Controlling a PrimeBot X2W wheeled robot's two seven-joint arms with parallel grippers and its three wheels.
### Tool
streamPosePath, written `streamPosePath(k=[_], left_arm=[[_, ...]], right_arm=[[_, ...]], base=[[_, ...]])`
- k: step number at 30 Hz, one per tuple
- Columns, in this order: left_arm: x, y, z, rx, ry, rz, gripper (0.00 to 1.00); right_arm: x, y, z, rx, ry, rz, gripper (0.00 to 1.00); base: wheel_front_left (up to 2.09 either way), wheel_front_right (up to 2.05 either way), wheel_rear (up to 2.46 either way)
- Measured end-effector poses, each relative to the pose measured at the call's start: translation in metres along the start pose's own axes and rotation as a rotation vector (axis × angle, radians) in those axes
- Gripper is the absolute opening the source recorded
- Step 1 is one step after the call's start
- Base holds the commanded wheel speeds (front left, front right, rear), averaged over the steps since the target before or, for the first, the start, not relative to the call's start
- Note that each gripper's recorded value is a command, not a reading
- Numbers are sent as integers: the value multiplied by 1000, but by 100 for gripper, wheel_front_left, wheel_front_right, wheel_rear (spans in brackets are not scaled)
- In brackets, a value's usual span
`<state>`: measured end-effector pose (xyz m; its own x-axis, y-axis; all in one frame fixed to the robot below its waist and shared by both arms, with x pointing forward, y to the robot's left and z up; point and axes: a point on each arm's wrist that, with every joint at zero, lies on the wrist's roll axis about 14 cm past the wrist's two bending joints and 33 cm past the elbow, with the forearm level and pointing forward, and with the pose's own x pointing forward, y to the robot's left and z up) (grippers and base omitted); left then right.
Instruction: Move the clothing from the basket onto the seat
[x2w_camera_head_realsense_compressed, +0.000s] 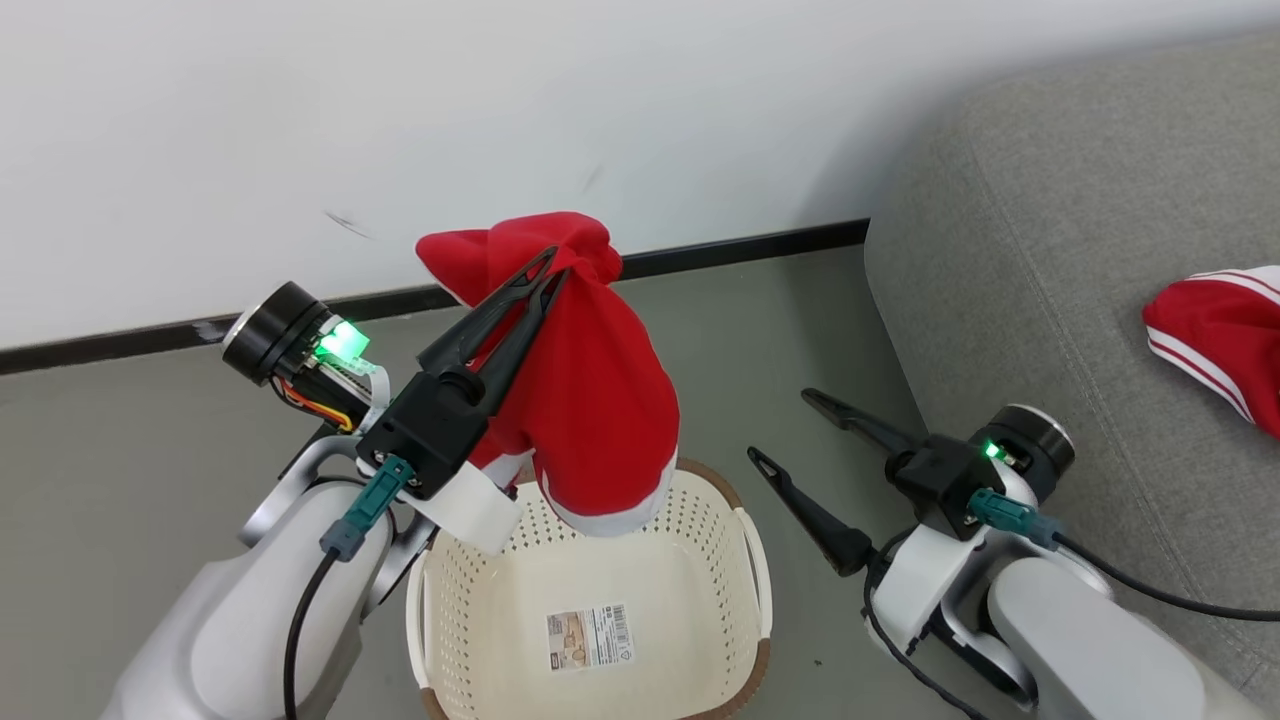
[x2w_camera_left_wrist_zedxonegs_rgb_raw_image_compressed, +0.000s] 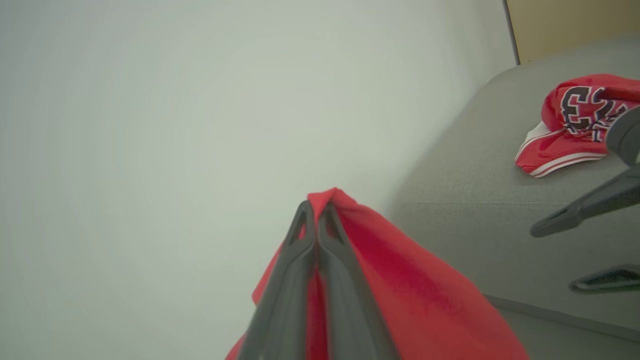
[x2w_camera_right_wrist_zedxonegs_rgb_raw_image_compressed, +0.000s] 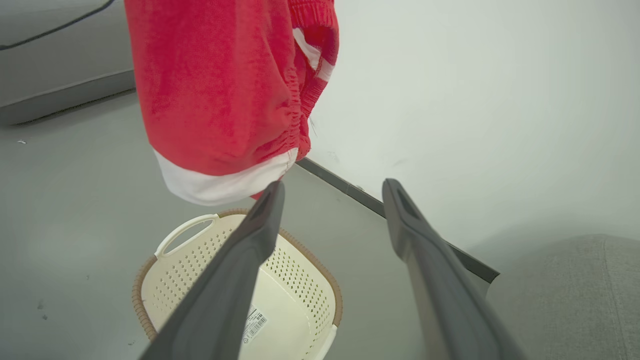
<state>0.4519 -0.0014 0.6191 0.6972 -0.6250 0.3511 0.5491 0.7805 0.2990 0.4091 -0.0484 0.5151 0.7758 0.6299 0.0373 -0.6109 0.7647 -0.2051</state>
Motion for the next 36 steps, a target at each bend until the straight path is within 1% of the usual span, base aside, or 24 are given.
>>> streamPosePath(k=[2,5,6,7,10,12,18,26,29,36], left_arm=[[0,-1,5,5,-9,-4,0],[-1,-3,20,15,-33,-11,0],[-2,-4,29,19,-48,-10,0],[-3,-5,33,22,-54,-14,0],[-5,-7,45,37,-72,-19,0],[-7,-8,52,33,-82,-17,0],[-17,-16,61,31,-77,-23,0],[-24,-19,80,52,-97,-23,0],[-27,-24,84,54,-95,-38,0],[-30,-38,96,50,-112,-65,0]], right_arm=[[-1,4,3,21,-8,4,100],[-2,21,11,98,-30,29,100],[-2,37,19,140,-50,62,100],[-3,45,23,158,-59,81,100],[-5,67,34,185,-80,141,100],[-6,76,43,202,-100,165,100],[-13,87,61,228,-138,205,100],[-18,84,73,266,-162,196,100],[-19,86,76,312,-165,196,100],[-16,103,78,409,-148,227,100]], base=[[0,0,0],[0,0,0],[0,0,0],[0,0,0],[0,0,0],[0,0,0],[0,0,0],[0,0,0],[0,0,0],[0,0,0]])
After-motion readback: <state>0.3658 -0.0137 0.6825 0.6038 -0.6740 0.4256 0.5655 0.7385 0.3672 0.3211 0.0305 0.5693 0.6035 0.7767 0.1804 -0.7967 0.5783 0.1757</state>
